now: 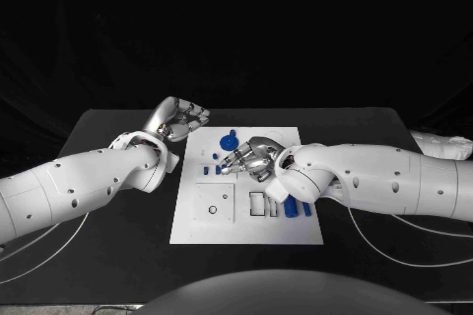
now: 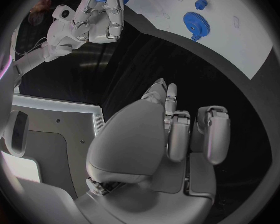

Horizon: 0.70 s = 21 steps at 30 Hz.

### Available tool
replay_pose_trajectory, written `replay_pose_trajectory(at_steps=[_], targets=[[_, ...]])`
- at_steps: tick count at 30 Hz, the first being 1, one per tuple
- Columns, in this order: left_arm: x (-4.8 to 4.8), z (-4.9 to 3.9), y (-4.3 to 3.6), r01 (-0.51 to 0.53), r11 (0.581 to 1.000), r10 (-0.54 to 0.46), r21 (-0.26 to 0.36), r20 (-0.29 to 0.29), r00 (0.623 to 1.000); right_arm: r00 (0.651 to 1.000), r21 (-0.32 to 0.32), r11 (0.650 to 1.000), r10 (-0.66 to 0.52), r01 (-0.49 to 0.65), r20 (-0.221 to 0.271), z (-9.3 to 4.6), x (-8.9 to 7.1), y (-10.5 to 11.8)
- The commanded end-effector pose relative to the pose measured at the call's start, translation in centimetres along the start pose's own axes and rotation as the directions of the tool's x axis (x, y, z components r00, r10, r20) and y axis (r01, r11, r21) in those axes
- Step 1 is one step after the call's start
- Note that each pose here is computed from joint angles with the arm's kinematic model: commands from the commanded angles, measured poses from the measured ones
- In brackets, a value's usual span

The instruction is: Assemble the parts on the task board

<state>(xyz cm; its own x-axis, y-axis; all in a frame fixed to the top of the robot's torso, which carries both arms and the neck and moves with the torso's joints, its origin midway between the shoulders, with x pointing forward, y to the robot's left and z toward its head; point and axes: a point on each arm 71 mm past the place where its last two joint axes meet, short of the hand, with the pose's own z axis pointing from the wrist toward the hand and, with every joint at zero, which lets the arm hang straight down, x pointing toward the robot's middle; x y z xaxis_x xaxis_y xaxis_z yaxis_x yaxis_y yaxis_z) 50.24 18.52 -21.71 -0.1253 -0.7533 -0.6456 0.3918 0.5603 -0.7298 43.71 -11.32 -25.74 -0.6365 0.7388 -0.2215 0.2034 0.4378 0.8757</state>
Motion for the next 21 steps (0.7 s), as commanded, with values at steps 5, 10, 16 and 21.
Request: replay_pose_trajectory(at_steps=[5,10,16,21], targets=[[0.16,0.11,-0.21,0.001,1.000,-0.001,0.015,-0.014,1.000,0.993,-0.018,0.993,-0.117,0.117,0.014,-0.4,0.5,0.1],[0.15,0.12,-0.18,0.000,1.000,0.000,0.015,-0.014,1.000,0.988,-0.030,0.988,-0.153,0.153,0.014,-0.6,1.0,-0.2],[0.19,0.14,-0.20,0.001,1.000,-0.001,0.016,-0.016,1.000,0.985,-0.032,0.984,-0.175,0.175,0.011,-0.3,1.6,-0.8],[0.20,0.12,-0.21,0.002,1.000,-0.001,0.015,-0.016,1.000,0.980,-0.040,0.979,-0.199,0.200,0.012,-0.1,1.9,-1.1]])
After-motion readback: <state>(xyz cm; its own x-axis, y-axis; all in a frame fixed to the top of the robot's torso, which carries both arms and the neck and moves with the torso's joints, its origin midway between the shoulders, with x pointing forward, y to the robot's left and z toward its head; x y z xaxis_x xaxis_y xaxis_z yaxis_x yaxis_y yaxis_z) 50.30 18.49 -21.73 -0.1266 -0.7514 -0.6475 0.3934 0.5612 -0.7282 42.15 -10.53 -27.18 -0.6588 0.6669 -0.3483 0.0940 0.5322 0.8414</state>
